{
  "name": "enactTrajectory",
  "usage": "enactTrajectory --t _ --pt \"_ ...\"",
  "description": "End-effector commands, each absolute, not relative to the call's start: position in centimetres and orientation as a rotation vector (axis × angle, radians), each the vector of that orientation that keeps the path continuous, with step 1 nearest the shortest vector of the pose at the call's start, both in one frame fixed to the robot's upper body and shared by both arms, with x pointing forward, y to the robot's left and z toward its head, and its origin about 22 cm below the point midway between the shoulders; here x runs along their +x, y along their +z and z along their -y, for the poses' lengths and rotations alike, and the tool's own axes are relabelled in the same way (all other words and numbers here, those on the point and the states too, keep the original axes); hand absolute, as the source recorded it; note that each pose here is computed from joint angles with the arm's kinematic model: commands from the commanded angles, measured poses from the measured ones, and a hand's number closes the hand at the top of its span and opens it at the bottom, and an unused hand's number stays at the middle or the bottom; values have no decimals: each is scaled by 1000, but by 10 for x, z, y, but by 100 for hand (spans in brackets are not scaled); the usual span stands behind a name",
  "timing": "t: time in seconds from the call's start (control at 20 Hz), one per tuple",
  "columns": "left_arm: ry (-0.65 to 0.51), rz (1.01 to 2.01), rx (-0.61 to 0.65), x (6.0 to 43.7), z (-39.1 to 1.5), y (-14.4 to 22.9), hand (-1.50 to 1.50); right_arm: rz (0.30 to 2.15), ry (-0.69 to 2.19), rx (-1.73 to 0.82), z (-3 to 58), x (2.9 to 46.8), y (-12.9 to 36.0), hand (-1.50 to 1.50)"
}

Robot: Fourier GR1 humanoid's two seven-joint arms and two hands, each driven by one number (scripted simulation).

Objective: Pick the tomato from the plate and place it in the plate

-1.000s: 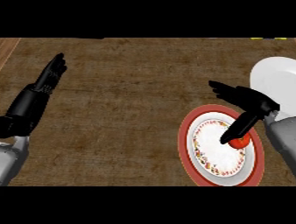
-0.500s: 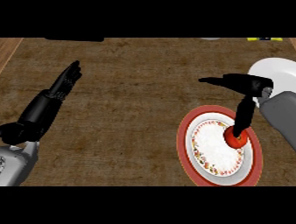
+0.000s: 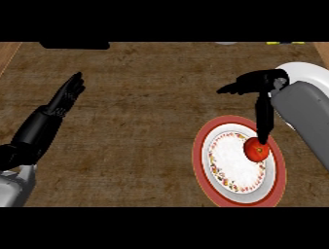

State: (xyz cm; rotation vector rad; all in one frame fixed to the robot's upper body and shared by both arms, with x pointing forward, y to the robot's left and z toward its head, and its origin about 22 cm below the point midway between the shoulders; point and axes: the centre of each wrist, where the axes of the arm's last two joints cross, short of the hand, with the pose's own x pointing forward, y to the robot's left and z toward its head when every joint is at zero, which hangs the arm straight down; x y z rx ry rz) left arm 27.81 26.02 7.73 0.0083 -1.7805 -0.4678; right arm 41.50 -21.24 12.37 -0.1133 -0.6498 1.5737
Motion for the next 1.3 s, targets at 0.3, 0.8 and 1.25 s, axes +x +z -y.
enactTrajectory --t 0.3,0.8,1.25 --pt "-465 1763 8 282 -269 70 0 394 1627 -203 201 440 148 -150" --pt "-432 1776 16 286 -264 78 0 371 1574 -130 216 449 136 -150" --pt "-461 1783 8 285 -263 77 0 284 1651 -74 207 437 87 -150"
